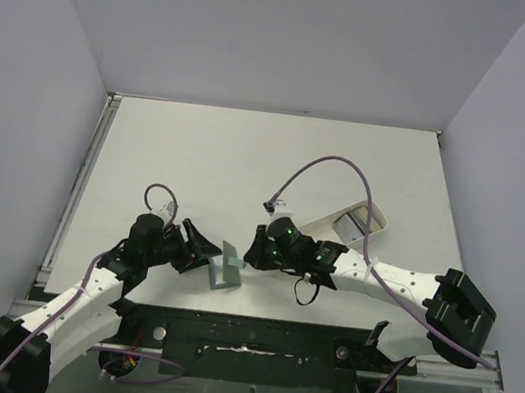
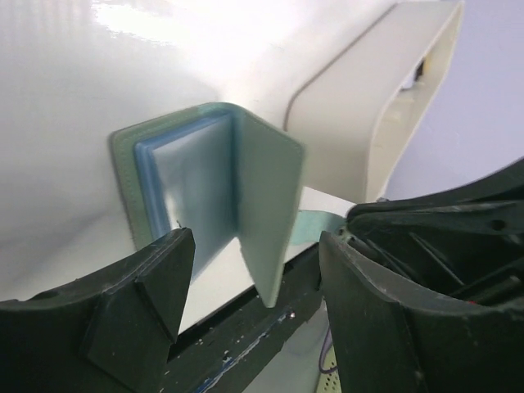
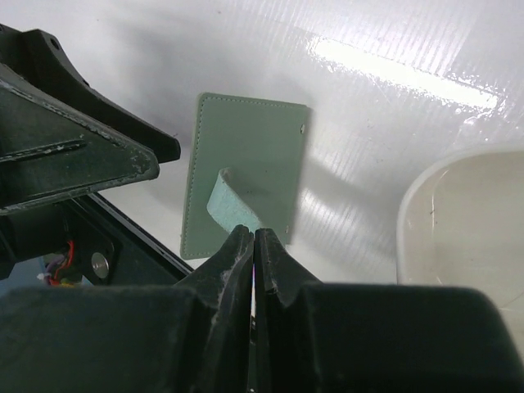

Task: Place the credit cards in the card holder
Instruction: Open the card holder at the center of the board.

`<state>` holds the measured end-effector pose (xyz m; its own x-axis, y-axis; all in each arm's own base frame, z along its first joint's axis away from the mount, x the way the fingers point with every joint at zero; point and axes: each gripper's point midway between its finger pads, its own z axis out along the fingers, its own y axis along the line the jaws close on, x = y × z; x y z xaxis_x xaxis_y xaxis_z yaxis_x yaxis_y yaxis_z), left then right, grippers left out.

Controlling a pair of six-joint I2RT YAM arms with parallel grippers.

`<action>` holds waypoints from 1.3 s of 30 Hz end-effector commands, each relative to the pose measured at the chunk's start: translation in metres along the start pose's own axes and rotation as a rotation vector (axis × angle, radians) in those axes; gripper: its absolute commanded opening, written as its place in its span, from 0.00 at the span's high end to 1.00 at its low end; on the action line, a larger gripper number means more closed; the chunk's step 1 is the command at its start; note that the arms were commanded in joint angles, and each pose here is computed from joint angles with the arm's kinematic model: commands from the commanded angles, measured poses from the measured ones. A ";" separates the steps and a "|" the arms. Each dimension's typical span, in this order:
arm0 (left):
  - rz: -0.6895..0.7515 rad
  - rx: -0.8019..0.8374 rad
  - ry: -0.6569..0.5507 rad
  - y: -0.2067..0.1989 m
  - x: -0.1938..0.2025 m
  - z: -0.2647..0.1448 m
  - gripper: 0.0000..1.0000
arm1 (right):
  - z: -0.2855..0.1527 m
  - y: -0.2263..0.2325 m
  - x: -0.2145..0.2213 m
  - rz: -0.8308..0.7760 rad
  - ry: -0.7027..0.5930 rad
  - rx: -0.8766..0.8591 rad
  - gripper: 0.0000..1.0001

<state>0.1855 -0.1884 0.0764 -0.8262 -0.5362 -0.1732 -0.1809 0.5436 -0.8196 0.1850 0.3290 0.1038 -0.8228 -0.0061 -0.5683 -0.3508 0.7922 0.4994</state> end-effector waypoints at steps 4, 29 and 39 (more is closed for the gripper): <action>0.018 0.143 0.010 -0.024 0.000 0.000 0.39 | -0.004 0.005 -0.011 -0.014 -0.063 -0.004 1.00; -0.110 0.072 0.001 -0.001 -0.002 0.018 0.38 | 0.001 0.021 -0.012 -0.018 -0.082 -0.027 1.00; -0.135 0.110 0.006 -0.003 0.001 0.018 0.47 | 0.004 0.023 -0.008 -0.023 -0.074 -0.029 1.00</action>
<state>0.1834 -0.1976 0.0524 -0.8078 -0.5891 -0.0198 -0.2940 0.4318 -0.8527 0.1769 0.3349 0.0975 -0.8097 -0.0220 -0.5865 -0.3659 0.8003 0.4751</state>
